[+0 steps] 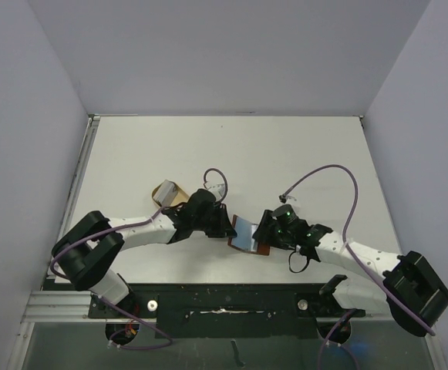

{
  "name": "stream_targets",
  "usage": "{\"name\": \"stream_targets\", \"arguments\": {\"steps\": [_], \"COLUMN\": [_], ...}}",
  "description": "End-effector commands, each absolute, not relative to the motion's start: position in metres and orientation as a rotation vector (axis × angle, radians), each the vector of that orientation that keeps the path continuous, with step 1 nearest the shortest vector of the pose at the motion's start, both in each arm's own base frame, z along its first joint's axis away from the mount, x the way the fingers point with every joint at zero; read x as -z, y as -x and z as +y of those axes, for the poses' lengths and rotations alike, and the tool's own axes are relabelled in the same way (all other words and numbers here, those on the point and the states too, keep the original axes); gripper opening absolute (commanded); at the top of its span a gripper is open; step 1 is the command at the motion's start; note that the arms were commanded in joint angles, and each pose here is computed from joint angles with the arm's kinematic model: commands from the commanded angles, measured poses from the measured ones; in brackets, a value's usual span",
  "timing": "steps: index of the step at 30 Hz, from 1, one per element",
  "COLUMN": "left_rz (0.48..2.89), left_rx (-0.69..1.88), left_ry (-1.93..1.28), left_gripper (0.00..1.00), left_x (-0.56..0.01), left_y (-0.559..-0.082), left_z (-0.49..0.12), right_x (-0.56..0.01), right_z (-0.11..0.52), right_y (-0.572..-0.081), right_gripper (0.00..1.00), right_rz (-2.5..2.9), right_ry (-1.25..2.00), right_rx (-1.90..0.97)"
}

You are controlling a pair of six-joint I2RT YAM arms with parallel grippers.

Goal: Put the credit cards into the card holder
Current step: Open the card holder at the center of the board.

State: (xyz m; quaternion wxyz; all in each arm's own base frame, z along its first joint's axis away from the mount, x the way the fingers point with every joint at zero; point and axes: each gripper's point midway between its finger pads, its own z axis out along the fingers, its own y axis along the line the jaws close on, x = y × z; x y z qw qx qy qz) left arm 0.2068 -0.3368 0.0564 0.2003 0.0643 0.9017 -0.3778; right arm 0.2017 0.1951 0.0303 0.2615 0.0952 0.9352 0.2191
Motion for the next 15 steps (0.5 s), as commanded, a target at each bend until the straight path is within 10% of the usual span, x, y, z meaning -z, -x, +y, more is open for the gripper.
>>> {"name": "stream_targets", "arguments": {"steps": [1, 15], "left_rz": [2.439, 2.451], "left_rx": [1.038, 0.877], "left_ry": [-0.171, -0.235], "left_gripper": [0.0, 0.0], "left_x": [-0.095, -0.123], "left_y": [-0.221, -0.23], "left_z": [-0.342, -0.34], "right_x": [-0.058, -0.163], "right_z": [0.175, 0.238], "right_y": [-0.205, -0.229], "right_gripper": [0.54, 0.54], "right_rz": [2.488, 2.136], "right_ry": [-0.272, -0.165], "right_rx": [-0.482, -0.989]}}
